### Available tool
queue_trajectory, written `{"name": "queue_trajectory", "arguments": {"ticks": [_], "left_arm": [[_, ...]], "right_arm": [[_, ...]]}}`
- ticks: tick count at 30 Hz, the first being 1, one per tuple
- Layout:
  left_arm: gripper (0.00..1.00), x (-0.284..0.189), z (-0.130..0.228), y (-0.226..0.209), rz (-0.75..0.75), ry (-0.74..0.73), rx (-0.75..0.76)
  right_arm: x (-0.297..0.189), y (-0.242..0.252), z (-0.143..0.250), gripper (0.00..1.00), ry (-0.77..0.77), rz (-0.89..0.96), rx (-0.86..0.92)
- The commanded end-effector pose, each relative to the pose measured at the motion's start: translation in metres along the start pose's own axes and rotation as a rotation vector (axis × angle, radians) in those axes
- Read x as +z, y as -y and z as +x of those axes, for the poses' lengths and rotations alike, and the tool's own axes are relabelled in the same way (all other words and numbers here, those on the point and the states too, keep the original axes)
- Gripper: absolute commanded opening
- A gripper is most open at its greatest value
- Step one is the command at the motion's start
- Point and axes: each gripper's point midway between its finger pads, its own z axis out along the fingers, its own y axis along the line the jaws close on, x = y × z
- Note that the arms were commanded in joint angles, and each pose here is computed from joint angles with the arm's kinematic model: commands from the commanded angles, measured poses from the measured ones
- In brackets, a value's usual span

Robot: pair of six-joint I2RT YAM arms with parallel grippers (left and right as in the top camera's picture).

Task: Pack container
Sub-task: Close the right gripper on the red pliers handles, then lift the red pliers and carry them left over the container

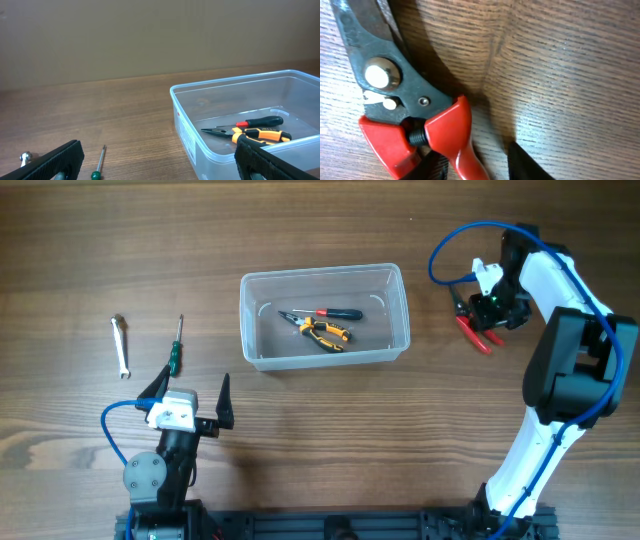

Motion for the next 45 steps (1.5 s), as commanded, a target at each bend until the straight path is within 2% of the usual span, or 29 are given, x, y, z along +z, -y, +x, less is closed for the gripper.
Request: {"name": "queue_trajectory", "arguments": {"ticks": [1,7,14,22,34,39,45], "left_arm": [[1.0,0.0,0.002,0.001,0.002,-0.001,0.012],[1.0,0.0,0.002,0.001,0.002,-0.001,0.012],[1.0,0.0,0.002,0.001,0.001,-0.001,0.012],[1.0,0.0,0.002,0.001,0.002,-0.001,0.012],[1.0,0.0,0.002,0.001,0.001,-0.001,0.012],[1.0,0.0,0.002,0.001,0.002,-0.001,0.012],[1.0,0.0,0.002,0.001,0.001,-0.001,0.012]], "right_arm": [[0.029,-0.006,0.011,0.32,-0.06,-0.017,0.004],[0.028,-0.005,0.011,0.3,-0.058,-0.016,0.004],[0.025,-0.003,0.006,0.19,-0.045,-0.011,0.008],[0.004,0.004,-0.012,0.18,-0.002,0.003,0.011],[-0.005,0.005,-0.018,0.04,0.013,-0.007,0.018],[-0.013,0.006,-0.021,0.04,0.026,-0.007,0.037],[-0.051,0.015,-0.043,0.04,0.102,0.02,0.038]]}}
